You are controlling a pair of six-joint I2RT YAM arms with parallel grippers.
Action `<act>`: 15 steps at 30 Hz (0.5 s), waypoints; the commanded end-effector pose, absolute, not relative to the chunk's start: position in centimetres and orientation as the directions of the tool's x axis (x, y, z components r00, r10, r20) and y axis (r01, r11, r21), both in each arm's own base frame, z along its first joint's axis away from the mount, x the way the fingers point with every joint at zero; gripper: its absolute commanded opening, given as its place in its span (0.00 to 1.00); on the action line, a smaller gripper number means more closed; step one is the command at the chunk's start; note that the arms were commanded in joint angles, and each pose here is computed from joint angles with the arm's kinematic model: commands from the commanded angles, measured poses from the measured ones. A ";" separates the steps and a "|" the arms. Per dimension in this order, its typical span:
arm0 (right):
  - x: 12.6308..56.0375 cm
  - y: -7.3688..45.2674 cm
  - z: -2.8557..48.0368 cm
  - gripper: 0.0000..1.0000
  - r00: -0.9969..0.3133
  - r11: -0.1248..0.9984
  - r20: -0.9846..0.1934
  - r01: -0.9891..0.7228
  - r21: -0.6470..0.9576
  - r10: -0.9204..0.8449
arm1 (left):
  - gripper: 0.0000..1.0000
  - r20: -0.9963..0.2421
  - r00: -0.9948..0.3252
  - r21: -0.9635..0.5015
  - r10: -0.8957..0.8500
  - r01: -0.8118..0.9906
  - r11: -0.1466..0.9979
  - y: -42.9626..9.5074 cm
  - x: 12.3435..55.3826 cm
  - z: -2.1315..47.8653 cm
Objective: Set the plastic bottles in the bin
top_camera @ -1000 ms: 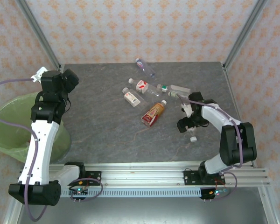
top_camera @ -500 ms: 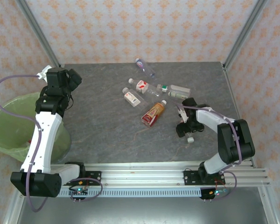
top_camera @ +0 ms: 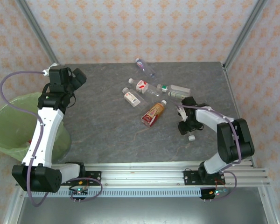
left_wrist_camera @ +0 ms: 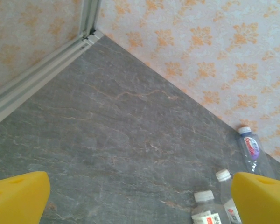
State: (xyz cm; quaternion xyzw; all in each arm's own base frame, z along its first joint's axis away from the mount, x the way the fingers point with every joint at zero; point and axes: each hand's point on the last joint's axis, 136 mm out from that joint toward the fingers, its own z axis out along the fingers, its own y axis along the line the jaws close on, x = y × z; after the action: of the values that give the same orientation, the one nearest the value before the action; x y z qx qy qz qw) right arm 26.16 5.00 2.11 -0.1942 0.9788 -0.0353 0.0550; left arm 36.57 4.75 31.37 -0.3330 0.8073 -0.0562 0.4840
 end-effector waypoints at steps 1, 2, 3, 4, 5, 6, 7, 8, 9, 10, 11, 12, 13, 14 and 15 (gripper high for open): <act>26.9 4.8 3.1 0.57 -0.907 0.917 -0.149 -0.378 -0.125 -0.394 | 1.00 -0.752 -0.317 -0.445 -0.578 -0.402 0.800 3.5 37.4 32.7; 27.0 4.9 3.3 0.56 -0.905 0.919 -0.168 -0.376 -0.122 -0.392 | 1.00 -0.751 -0.318 -0.446 -0.578 -0.400 0.800 3.4 37.4 32.7; 27.2 5.0 3.5 0.56 -0.901 0.919 -0.186 -0.375 -0.121 -0.392 | 1.00 -0.751 -0.318 -0.448 -0.578 -0.398 0.801 3.4 37.4 32.7; 27.3 5.1 3.7 0.56 -0.898 0.919 -0.201 -0.374 -0.121 -0.392 | 1.00 -0.753 -0.315 -0.450 -0.578 -0.394 0.801 3.3 37.4 32.8; 27.4 5.1 3.9 0.55 -0.894 0.920 -0.216 -0.373 -0.122 -0.392 | 1.00 -0.752 -0.316 -0.452 -0.578 -0.391 0.802 3.3 37.4 32.9; 27.5 5.2 4.1 0.55 -0.891 0.920 -0.228 -0.373 -0.124 -0.392 | 1.00 -0.752 -0.316 -0.453 -0.579 -0.389 0.802 3.3 37.4 32.9; 27.7 5.2 4.4 0.55 -0.887 0.920 -0.244 -0.372 -0.124 -0.392 | 1.00 -0.751 -0.318 -0.455 -0.579 -0.386 0.802 3.2 37.3 32.8; 27.9 5.4 4.7 0.54 -0.882 0.921 -0.264 -0.372 -0.120 -0.390 | 1.00 -0.748 -0.322 -0.458 -0.580 -0.381 0.803 3.1 37.4 32.8; 28.1 5.6 5.1 0.54 -0.876 0.922 -0.286 -0.370 -0.116 -0.388 | 1.00 -0.746 -0.327 -0.462 -0.580 -0.373 0.805 2.9 37.4 32.8; 28.4 5.8 5.5 0.54 -0.868 0.922 -0.312 -0.369 -0.112 -0.386 | 1.00 -0.754 -0.345 -0.449 -0.559 -0.350 0.822 2.5 37.5 32.7; 28.7 6.0 5.9 0.54 -0.860 0.925 -0.341 -0.365 -0.109 -0.379 | 1.00 -0.749 -0.354 -0.458 -0.560 -0.333 0.824 2.2 37.7 32.7; 29.0 6.2 6.5 0.53 -0.850 0.927 -0.372 -0.361 -0.107 -0.374 | 1.00 -0.744 -0.365 -0.466 -0.560 -0.318 0.826 1.8 37.8 32.6; 29.4 6.4 7.0 0.53 -0.838 0.929 -0.406 -0.355 -0.103 -0.365 | 1.00 -0.739 -0.375 -0.475 -0.561 -0.301 0.827 1.4 38.0 32.5; 29.7 6.7 7.5 0.53 -0.822 0.931 -0.445 -0.352 -0.096 -0.356 | 1.00 -0.734 -0.386 -0.485 -0.559 -0.278 0.829 0.9 38.1 32.5; 30.0 7.0 8.1 0.53 -0.807 0.934 -0.479 -0.347 -0.088 -0.345 | 1.00 -0.731 -0.394 -0.492 -0.557 -0.261 0.831 0.4 38.3 32.5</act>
State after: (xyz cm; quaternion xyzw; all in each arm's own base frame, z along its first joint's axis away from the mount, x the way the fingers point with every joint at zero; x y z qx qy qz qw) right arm 28.69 6.10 6.38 -0.1878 0.9628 -0.0154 0.1937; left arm 37.47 2.19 32.01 -0.2869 0.8178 -0.1181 0.4848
